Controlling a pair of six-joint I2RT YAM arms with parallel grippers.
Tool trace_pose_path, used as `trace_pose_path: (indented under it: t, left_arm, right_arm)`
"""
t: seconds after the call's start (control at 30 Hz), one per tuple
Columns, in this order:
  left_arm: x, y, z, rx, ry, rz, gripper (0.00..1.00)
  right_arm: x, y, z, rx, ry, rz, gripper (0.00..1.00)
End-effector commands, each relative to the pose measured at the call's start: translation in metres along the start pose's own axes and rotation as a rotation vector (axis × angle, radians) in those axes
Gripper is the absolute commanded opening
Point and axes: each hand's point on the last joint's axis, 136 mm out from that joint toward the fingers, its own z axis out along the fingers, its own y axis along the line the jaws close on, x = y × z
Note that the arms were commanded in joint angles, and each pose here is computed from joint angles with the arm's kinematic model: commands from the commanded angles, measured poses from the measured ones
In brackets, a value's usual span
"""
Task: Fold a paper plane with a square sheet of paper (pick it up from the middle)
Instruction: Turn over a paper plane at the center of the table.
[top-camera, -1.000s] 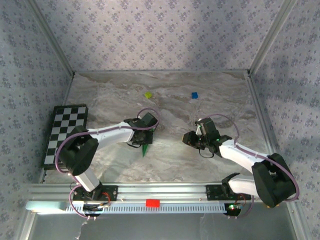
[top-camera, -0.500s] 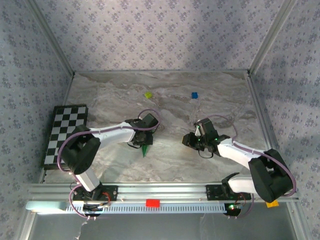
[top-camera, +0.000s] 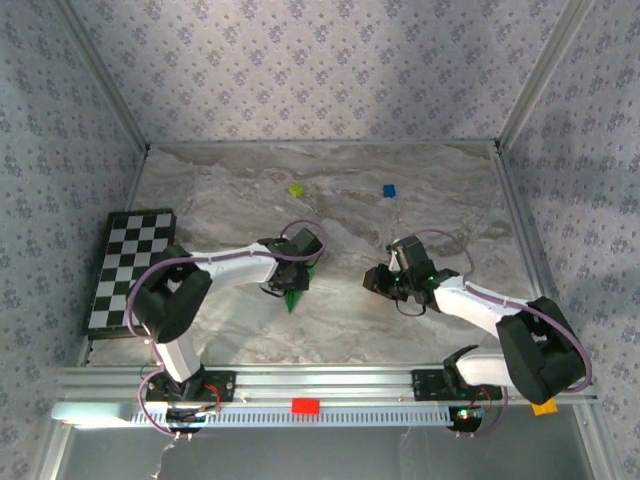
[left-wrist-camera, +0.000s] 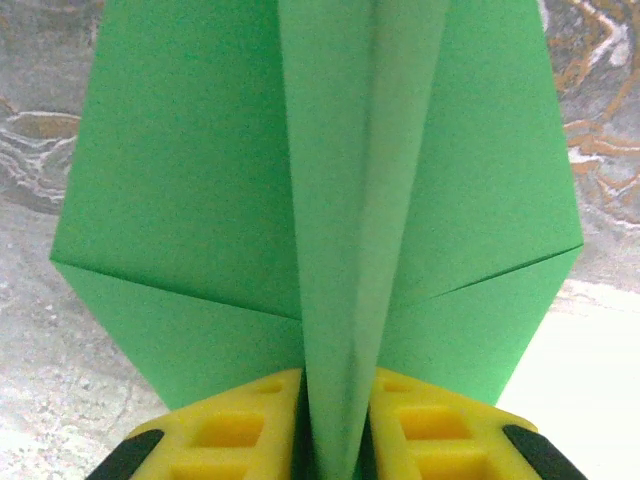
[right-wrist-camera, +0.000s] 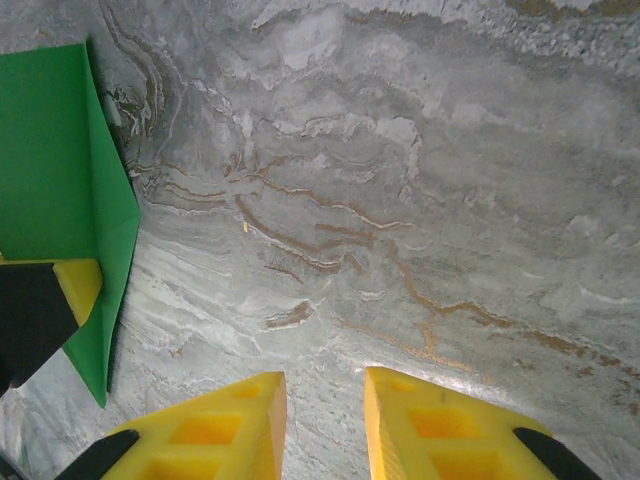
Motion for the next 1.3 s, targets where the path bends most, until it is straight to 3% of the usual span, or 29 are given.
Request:
trace_pose_path:
  t: [0.0, 0.33, 0.6, 1.0, 1.27]
  left_arm:
    - [0.011, 0.003, 0.015, -0.048, 0.048, 0.011, 0.23]
    - [-0.008, -0.017, 0.03, -0.073, 0.067, 0.01, 0.36]
    - [-0.015, -0.026, 0.04, -0.089, 0.081, -0.037, 0.38]
    - [-0.041, -0.039, 0.002, -0.059, -0.009, -0.066, 0.42]
    - [-0.052, -0.039, -0.022, -0.039, -0.073, -0.083, 0.44]
  right_arm:
    - [-0.006, 0.009, -0.001, -0.01, -0.005, -0.026, 0.28]
    - [-0.023, 0.009, -0.025, 0.031, -0.076, -0.089, 0.29]
    - [-0.03, 0.004, -0.04, 0.047, -0.109, -0.094, 0.29]
    - [-0.042, 0.003, -0.064, 0.064, -0.201, -0.132, 0.31]
    - [-0.04, 0.0, -0.065, 0.064, -0.191, -0.122, 0.32]
